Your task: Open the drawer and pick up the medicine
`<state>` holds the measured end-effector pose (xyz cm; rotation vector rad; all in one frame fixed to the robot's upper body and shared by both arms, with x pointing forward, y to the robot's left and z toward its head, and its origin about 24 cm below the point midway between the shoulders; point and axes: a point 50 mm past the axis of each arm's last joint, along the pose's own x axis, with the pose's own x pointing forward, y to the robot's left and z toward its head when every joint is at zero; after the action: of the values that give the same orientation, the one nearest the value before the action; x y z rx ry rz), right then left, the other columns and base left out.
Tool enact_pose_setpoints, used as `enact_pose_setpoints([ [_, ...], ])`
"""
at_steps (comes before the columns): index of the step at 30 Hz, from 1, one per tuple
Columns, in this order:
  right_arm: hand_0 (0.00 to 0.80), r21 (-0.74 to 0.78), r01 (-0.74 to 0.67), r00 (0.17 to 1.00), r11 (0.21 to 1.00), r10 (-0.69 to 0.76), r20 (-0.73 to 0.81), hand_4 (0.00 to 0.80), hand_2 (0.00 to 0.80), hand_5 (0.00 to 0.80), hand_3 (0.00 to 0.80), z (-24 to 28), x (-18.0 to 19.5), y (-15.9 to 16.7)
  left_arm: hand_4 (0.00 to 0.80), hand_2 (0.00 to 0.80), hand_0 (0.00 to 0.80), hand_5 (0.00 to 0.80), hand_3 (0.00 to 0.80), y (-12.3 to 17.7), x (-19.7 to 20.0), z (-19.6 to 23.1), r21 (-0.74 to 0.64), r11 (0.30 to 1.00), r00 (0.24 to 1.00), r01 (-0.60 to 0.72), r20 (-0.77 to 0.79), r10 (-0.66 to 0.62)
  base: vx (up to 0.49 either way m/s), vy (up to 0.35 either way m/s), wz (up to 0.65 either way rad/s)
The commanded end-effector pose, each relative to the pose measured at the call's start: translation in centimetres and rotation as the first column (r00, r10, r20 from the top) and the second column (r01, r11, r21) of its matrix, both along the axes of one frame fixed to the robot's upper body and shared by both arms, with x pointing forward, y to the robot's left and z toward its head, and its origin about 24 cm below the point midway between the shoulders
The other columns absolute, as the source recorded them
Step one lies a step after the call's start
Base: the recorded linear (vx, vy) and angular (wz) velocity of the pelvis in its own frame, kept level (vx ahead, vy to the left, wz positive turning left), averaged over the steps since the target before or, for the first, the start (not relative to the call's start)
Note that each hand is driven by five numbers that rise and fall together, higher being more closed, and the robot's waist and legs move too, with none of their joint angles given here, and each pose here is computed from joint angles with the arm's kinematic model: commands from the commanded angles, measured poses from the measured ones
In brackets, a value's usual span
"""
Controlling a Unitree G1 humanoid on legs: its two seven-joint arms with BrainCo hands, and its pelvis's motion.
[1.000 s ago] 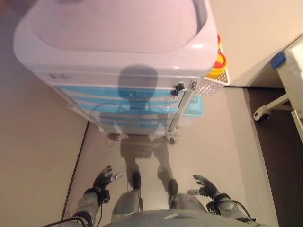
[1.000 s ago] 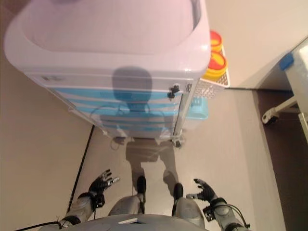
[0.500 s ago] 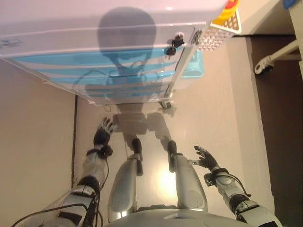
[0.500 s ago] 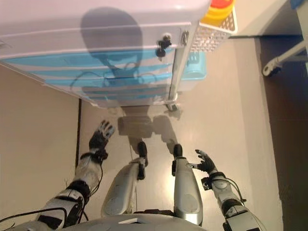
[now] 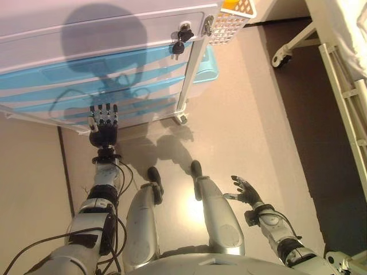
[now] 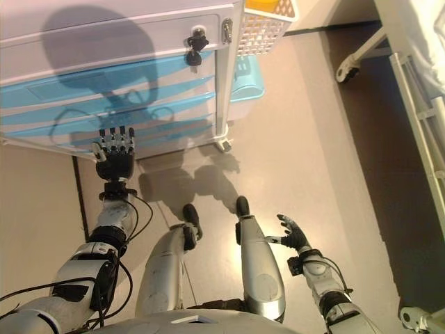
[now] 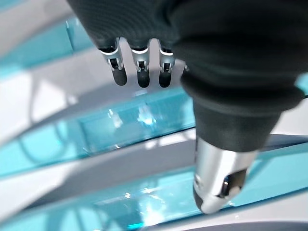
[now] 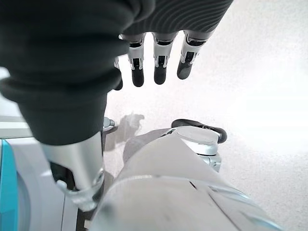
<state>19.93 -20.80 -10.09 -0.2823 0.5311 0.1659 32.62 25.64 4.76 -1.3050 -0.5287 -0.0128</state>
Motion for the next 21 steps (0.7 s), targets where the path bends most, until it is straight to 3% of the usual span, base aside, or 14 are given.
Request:
enact_pose_setpoints([
  [1, 0.0, -0.001, -0.034, 0.998, 0.999, 0.034, -0.047, 0.0, 0.0, 0.0, 0.0, -1.2, -2.6, 0.5, 0.0, 0.0, 0.0, 0.0, 0.0, 1.3, 2.4, 9.6, 0.114, 0.993, 0.922, 0.01, 0.383, -0.053, 0.081, -0.025, -0.05],
  [5, 0.0, -0.007, -0.064, 0.997, 0.998, 0.064, -0.053, 0.0, 0.0, 0.0, 0.0, -1.4, -3.2, 0.9, 0.0, 0.0, 0.0, 0.0, 0.0, 0.2, 3.1, 13.7, 0.154, 0.987, 0.84, 0.044, 0.53, -0.12, 0.061, -0.022, -0.02],
  [8, 0.0, -0.013, -0.079, 0.996, 0.997, 0.078, -0.053, 0.0, 0.0, 0.0, 0.0, -1.5, -3.5, 1.2, 0.0, 0.0, 0.0, 0.0, 0.0, -1.7, 2.9, 16.3, 0.226, 0.969, 0.716, 0.104, 0.659, -0.231, -0.026, -0.045, -0.01],
  [10, 0.0, -0.018, -0.083, 0.995, 0.996, 0.082, -0.052, 0.0, 0.0, 0.0, 0.0, -1.5, -3.6, 1.2, 0.195, 0.195, 0.195, 0.195, 0.195, -3.3, 2.4, 17.5, 0.295, 0.945, 0.62, 0.14, 0.718, -0.316, -0.014, -0.041, -0.02],
  [12, 0.0, -0.024, -0.088, 0.995, 0.996, 0.087, -0.055, 0.0, 0.0, 0.0, 0.0, -1.5, -3.7, 1.2, 0.8, 0.8, 0.8, 0.8, 0.8, -5.0, 1.7, 18.3, 0.379, 0.911, 0.529, 0.162, 0.746, -0.404, 0.028, -0.032, 0.0],
  [16, 0.0, -0.041, -0.089, 0.994, 0.995, 0.086, -0.062, 0.0, 0.0, 0.0, 0.0, -1.4, -3.7, 1.0, 0.8, 0.8, 0.8, 0.8, 0.8, -8.0, 0.2, 18.1, 0.543, 0.819, 0.413, 0.185, 0.713, -0.566, 0.024, -0.035, 0.09],
  [21, 0.0, -0.065, -0.082, 0.994, 0.994, 0.077, -0.075, 0.0, 0.0, 0.0, 0.0, -1.3, -3.8, 0.5, 0.8, 0.8, 0.8, 0.8, 0.8, -8.7, -1.4, 15.0, 0.59, 0.767, 0.421, 0.253, 0.646, -0.636, 0.033, -0.048, 0.17],
])
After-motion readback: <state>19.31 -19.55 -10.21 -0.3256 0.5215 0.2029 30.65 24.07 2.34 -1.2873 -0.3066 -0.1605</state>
